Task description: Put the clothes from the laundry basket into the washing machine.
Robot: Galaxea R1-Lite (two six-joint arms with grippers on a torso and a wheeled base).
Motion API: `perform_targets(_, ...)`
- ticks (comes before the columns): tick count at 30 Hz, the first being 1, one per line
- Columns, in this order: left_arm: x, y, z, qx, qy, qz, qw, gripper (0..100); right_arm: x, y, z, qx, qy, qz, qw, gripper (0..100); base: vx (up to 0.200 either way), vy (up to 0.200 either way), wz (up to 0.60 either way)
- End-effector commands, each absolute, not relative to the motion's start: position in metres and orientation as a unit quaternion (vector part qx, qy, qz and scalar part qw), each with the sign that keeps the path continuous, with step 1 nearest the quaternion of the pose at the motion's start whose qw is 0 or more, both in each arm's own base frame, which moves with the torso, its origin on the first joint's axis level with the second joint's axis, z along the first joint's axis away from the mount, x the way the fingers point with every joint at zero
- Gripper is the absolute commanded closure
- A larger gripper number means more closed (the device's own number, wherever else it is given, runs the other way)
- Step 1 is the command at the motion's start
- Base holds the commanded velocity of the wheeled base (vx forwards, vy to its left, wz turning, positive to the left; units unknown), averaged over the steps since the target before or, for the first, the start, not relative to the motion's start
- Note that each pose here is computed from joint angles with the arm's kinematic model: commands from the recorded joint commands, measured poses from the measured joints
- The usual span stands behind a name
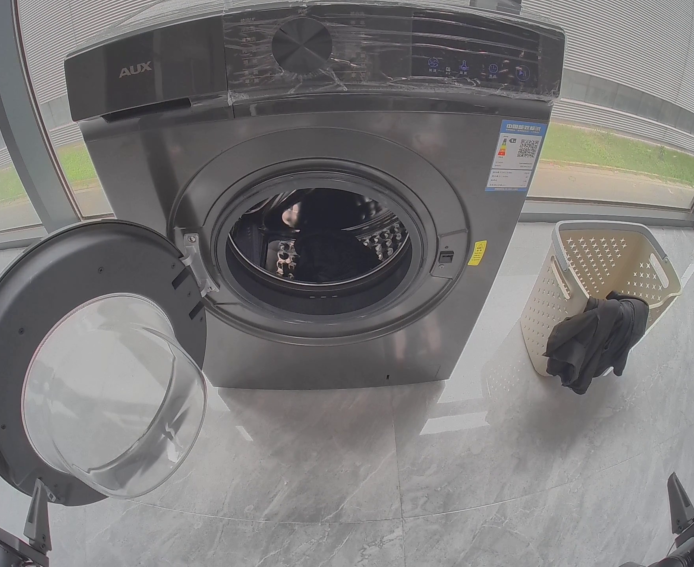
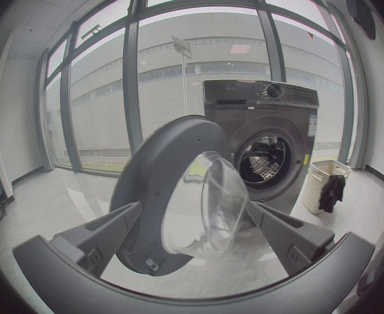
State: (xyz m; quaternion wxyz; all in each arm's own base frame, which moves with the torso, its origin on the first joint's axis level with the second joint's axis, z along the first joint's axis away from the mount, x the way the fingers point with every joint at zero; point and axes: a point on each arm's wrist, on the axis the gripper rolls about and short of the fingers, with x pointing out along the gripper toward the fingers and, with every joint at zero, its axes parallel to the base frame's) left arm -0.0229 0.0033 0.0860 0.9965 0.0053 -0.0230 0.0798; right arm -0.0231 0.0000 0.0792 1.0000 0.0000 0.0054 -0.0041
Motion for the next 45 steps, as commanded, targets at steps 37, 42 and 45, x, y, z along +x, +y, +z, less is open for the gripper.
perform_targets(37,-0.0225,0.0001,0.0756,-0.012,0.002,0.002,1.0,0,-0.0222,0.0,0.0765,0.0,0.011,-0.004,1.0,0,0.027,-0.097,0.0)
perform_targets(42,-0.0225,0.0001,0.0756,-0.013,0.002,0.002,1.0,0,-0.0222,0.0,0.0765,0.0,0.011,-0.004,1.0,0,0.2,0.0,0.0)
perform_targets(45,-0.0225,0.0001,0.0754,-0.012,0.003,0.002,1.0,0,-0.0222,0.0,0.0765,0.0,0.011,-0.004,1.0,0,0.2,0.0,0.0)
